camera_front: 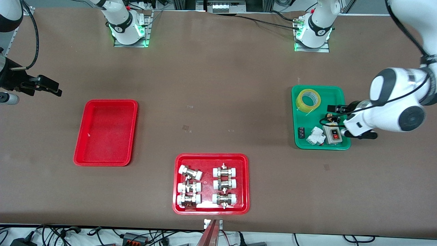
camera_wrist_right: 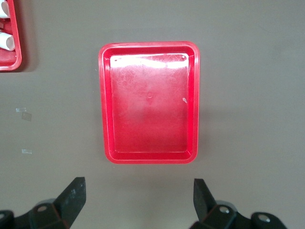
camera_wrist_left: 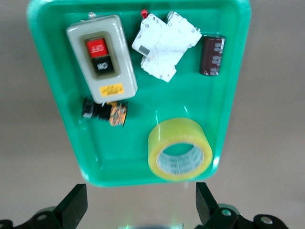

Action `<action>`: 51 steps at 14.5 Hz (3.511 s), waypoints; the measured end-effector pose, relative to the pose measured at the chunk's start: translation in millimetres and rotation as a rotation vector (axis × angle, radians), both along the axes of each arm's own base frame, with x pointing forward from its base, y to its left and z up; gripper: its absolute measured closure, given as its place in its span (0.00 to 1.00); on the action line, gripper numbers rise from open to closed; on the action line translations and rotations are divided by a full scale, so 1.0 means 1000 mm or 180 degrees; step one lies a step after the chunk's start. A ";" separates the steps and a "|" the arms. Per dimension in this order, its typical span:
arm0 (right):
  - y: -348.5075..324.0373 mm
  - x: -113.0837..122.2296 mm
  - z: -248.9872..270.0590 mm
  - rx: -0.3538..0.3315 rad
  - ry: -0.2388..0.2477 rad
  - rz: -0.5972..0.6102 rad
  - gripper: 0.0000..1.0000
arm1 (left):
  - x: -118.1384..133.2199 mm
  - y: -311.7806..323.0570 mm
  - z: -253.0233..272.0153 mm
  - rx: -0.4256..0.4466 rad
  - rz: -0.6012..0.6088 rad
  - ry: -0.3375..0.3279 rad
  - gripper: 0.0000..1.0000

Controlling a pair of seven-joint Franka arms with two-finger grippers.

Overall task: Left arm passes tape to right arm into tray
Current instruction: 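Lower the left gripper onto the yellow tape roll and close on it, then lift the tape with the left gripper while the right gripper reaches forward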

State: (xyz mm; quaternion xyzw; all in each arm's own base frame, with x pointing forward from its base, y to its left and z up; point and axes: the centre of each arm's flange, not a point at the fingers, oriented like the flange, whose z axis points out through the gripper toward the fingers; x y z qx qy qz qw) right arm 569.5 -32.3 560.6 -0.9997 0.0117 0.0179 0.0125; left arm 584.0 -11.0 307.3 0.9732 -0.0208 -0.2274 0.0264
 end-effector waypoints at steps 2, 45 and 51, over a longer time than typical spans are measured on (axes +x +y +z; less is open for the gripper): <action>0.000 0.000 -0.001 0.0000 0.0002 -0.0001 0.00 | -0.017 -0.001 -0.031 -0.0003 0.0001 0.0066 0.00; 0.000 0.005 -0.009 0.0013 0.0034 -0.0003 0.00 | 0.026 -0.127 0.210 -0.1542 -0.0878 -0.0313 0.78; 0.065 0.022 -0.068 0.0029 0.0383 0.0342 0.00 | 0.020 -0.293 0.187 -0.1338 -0.0134 -0.0583 0.78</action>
